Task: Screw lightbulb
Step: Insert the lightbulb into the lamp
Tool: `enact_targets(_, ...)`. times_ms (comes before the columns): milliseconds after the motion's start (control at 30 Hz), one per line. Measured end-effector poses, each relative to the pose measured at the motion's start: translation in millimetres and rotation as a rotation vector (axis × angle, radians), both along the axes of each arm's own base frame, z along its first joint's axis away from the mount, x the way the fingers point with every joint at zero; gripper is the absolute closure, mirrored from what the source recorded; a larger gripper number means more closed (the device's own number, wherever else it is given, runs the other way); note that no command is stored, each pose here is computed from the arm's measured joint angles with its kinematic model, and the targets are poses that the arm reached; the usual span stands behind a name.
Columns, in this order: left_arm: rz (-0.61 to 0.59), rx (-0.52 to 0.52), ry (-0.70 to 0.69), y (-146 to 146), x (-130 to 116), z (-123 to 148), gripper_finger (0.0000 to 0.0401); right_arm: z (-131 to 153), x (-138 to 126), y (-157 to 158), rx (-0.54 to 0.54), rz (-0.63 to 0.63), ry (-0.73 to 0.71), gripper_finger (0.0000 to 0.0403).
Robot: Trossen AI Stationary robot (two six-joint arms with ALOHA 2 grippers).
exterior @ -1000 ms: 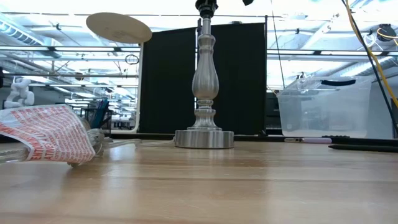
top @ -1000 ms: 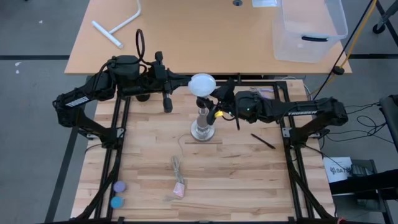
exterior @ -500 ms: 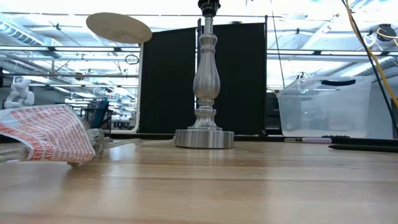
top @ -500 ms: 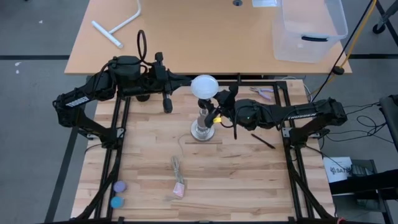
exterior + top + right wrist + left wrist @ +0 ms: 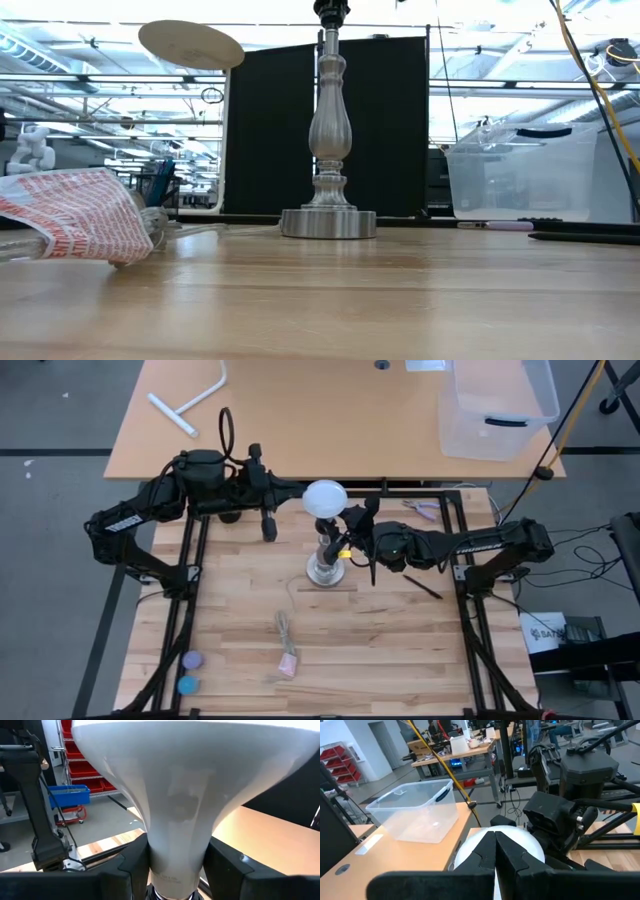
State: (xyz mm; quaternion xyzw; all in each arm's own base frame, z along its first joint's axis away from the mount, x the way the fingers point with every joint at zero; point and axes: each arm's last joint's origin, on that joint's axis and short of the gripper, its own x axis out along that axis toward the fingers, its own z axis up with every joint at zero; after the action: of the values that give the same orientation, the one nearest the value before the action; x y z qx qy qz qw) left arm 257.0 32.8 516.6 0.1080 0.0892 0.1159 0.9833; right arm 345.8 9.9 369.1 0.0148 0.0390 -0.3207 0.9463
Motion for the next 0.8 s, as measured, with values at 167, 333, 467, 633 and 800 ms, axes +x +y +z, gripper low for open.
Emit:
enact_targets(167,-0.027,0.012,0.021,0,2,-2,0.0401,1,0,0,-0.011,0.002,-0.003,0.0251)
enact_targets(333,-0.046,0.031,0.051,1,16,-10,0.0401,1,0,0,-0.014,0.004,-0.001,0.0251)
enact_targets(467,-0.050,0.029,0.070,6,25,-16,0.0401,1,0,1,-0.015,0.007,-0.001,0.0250)
enact_targets(633,-0.060,0.002,0.086,15,33,-22,0.0401,1,0,1,-0.023,0.010,0.006,0.0250)
enact_targets(800,-0.083,-0.019,0.099,21,41,-27,0.0401,1,0,1,-0.029,0.010,0.011,0.0250)
